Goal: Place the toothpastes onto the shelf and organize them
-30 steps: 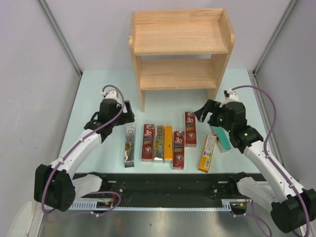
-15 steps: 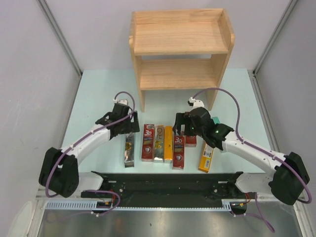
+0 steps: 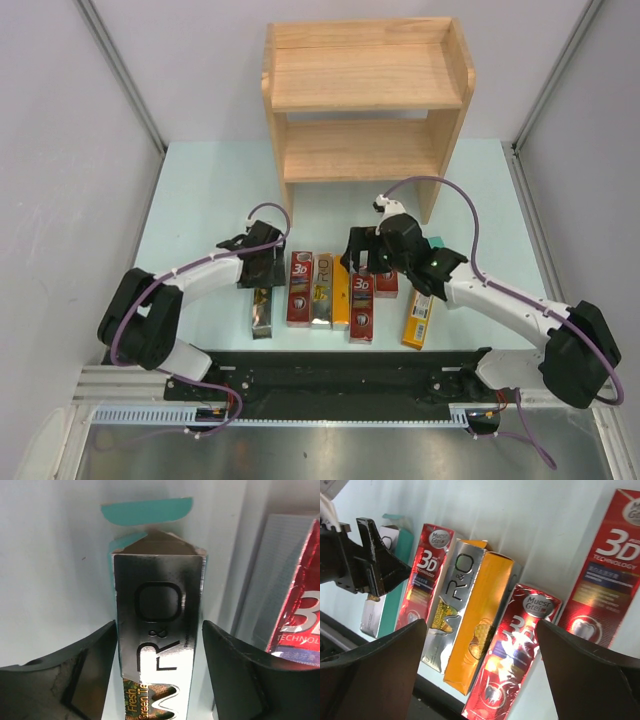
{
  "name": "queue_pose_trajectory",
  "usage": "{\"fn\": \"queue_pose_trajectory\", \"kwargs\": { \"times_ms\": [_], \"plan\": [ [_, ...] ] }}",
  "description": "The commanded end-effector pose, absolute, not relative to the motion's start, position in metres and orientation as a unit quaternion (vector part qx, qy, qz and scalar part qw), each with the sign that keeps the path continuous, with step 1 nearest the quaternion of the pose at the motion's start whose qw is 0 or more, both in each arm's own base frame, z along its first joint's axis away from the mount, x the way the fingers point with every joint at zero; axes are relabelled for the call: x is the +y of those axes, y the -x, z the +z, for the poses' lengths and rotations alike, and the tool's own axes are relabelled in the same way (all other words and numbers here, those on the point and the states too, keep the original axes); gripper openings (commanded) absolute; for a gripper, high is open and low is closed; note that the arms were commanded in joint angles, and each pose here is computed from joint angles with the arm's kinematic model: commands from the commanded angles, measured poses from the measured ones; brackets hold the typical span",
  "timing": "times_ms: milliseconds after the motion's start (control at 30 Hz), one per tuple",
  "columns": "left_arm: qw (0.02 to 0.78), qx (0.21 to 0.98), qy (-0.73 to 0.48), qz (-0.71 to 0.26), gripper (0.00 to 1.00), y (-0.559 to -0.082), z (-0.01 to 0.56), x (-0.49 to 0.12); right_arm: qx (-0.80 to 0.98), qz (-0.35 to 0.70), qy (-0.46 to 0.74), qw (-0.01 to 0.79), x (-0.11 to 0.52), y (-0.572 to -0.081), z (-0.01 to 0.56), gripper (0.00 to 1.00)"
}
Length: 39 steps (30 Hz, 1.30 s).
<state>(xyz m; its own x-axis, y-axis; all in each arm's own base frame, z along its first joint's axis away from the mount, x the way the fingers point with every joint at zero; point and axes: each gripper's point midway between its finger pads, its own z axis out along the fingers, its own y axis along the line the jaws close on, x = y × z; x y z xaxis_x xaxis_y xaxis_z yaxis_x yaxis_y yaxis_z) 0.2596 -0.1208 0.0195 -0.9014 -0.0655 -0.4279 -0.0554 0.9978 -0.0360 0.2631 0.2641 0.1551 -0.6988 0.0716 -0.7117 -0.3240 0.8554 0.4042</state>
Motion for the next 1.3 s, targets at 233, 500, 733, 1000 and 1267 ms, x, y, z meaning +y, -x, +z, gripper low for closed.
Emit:
{"fn": "queue_pose_trajectory", "kwargs": {
  "times_ms": [233,500,733,1000,1267],
  "plan": [
    [0.237,0.97,0.045,-0.023,0.5,-0.258,0.027,-0.123,0.847,0.37,0.121,0.362,0.315,-0.252,0.185,0.97],
    [0.324,0.939,0.048,-0.107,0.43,-0.283,0.094,-0.148,0.831,0.411,0.148,0.345,0.342,-0.231,0.191,0.98],
    [0.367,0.913,0.027,-0.178,0.45,-0.293,0.152,-0.171,0.807,0.47,0.165,0.316,0.369,-0.212,0.201,0.99],
    [0.37,0.888,0.014,-0.272,0.46,-0.295,0.18,-0.204,0.773,0.555,0.128,0.28,0.4,-0.205,0.207,1.0],
    [0.372,0.88,0.018,-0.295,0.46,-0.292,0.187,-0.21,0.777,0.563,0.092,0.266,0.414,-0.217,0.187,0.99]
  ]
}}
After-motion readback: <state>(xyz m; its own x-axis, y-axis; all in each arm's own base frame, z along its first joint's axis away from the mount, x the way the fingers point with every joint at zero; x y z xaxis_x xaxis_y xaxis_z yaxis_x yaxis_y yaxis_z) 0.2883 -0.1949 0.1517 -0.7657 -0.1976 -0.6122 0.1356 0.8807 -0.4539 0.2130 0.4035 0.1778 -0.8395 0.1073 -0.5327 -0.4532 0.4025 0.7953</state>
